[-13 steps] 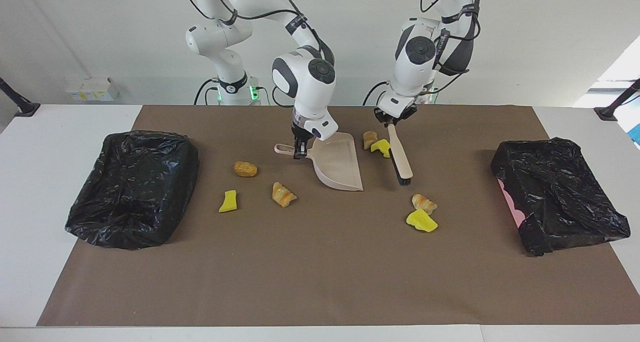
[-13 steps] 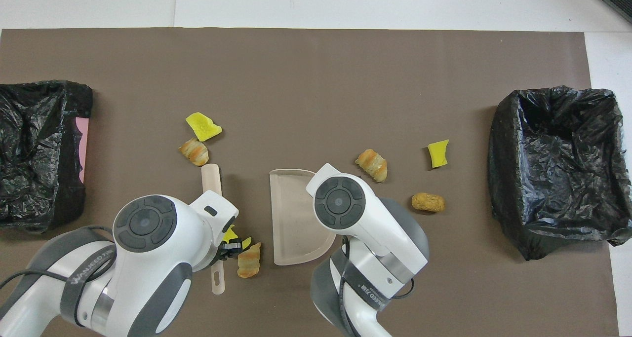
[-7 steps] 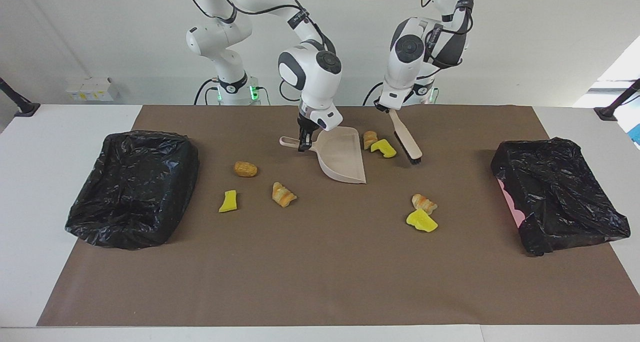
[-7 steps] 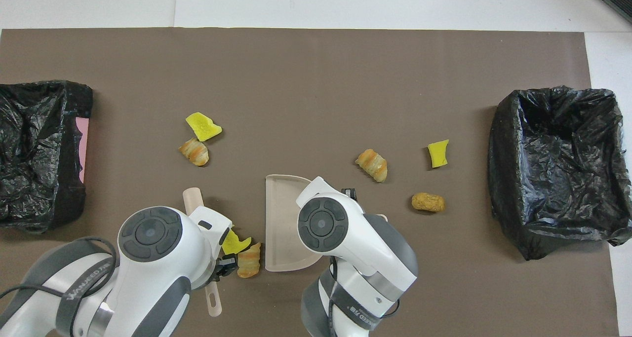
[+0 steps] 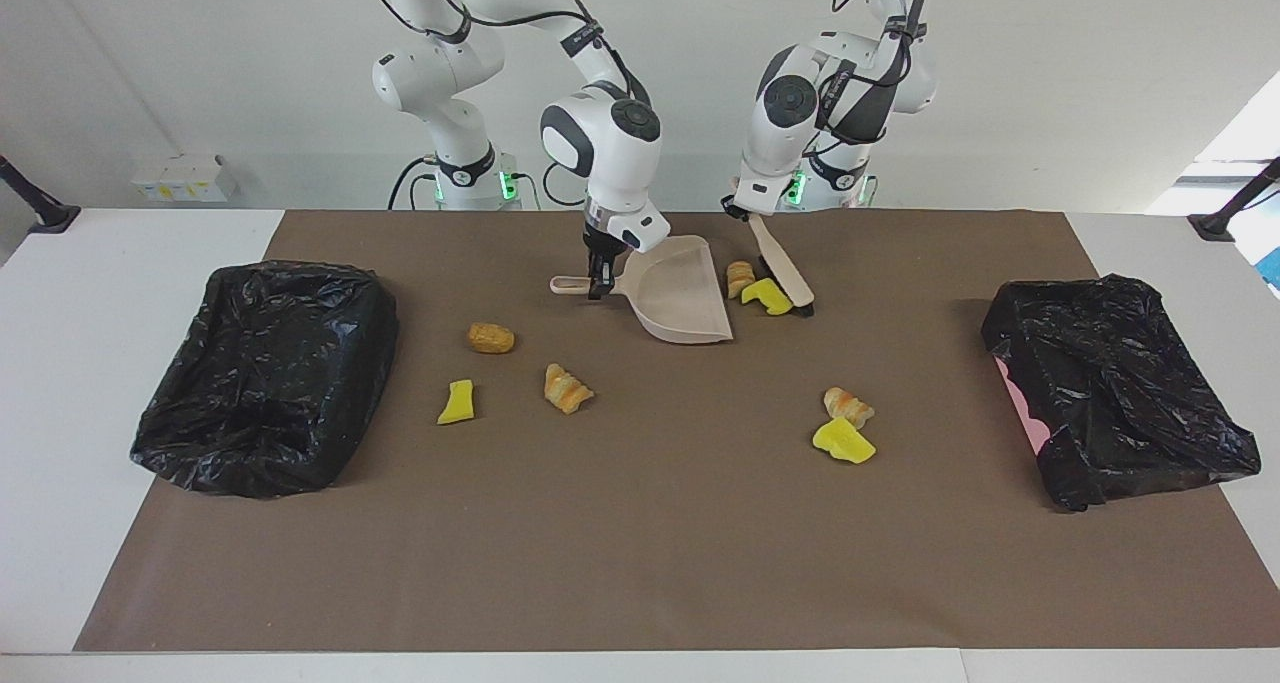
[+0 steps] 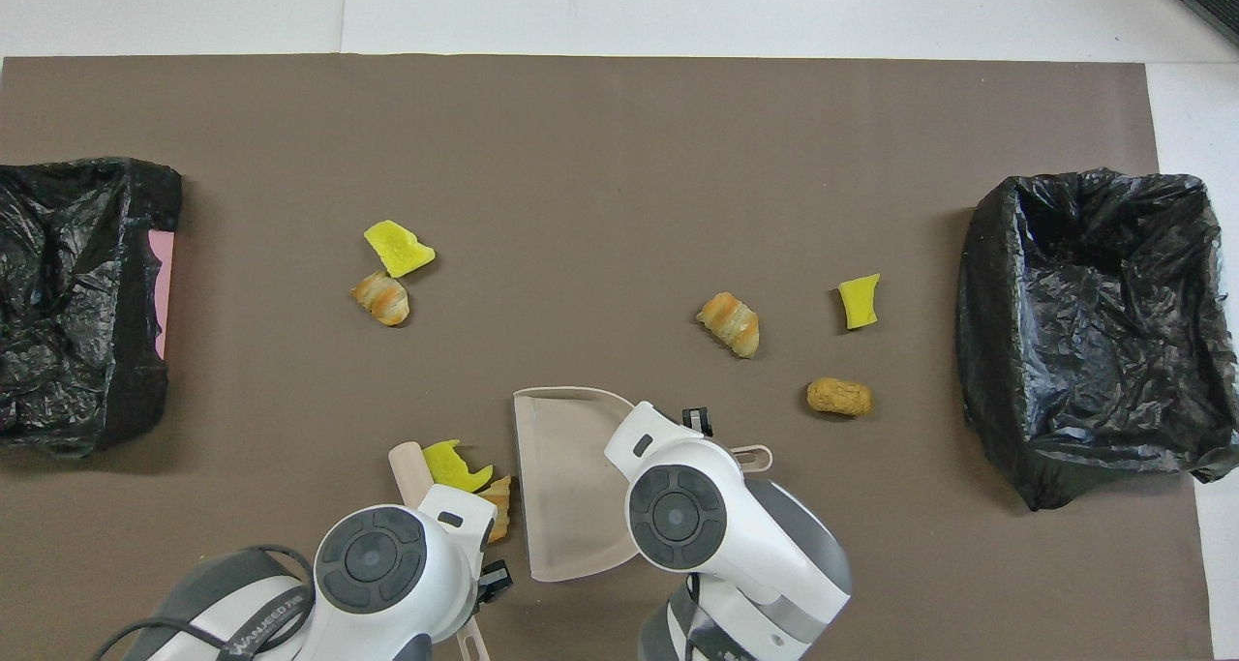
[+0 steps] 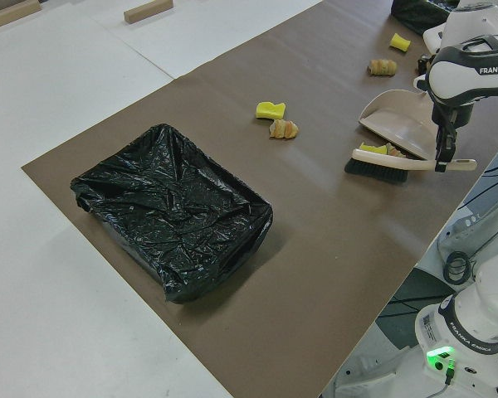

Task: Sweep and dump trash in bin
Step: 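Sweep the debris into the dustpan with the brush in the left gripper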

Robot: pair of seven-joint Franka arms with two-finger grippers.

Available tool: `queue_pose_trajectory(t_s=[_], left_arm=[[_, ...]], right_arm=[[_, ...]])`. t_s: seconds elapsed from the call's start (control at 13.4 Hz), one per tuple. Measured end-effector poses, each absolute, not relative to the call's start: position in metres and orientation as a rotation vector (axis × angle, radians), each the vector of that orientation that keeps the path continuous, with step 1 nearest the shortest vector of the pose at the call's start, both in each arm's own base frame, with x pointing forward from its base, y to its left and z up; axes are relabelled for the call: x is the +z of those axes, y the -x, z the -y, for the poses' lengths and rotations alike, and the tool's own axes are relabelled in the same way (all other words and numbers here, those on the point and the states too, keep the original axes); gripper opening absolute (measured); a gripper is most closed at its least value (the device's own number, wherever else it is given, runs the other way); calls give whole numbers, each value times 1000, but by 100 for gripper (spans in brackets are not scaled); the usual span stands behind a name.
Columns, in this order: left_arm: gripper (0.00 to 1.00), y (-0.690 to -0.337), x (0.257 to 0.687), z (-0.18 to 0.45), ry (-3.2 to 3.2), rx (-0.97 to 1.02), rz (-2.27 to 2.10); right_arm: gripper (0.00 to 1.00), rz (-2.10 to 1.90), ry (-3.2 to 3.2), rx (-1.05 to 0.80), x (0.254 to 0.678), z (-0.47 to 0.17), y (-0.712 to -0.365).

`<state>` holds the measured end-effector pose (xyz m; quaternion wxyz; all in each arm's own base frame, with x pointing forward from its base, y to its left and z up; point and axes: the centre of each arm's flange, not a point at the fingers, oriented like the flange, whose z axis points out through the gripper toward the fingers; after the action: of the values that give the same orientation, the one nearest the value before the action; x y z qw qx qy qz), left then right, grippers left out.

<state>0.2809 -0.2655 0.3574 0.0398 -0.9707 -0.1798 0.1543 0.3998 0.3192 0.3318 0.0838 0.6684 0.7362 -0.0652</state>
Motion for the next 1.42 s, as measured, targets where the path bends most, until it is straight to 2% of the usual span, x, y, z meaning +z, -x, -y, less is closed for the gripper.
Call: queue_pose_trajectory(t_s=[0.3, 0.67, 1.42], left_arm=[[26, -283, 358, 267, 2996, 460, 564], [26, -283, 358, 267, 3000, 456, 562], [26, -277, 357, 298, 3177, 432, 331]], right_arm=[[31, -2195, -1994, -214, 332, -319, -399], [31, -2131, -1929, -365, 343, -312, -401], [31, -2059, -1966, -343, 344, -336, -385]])
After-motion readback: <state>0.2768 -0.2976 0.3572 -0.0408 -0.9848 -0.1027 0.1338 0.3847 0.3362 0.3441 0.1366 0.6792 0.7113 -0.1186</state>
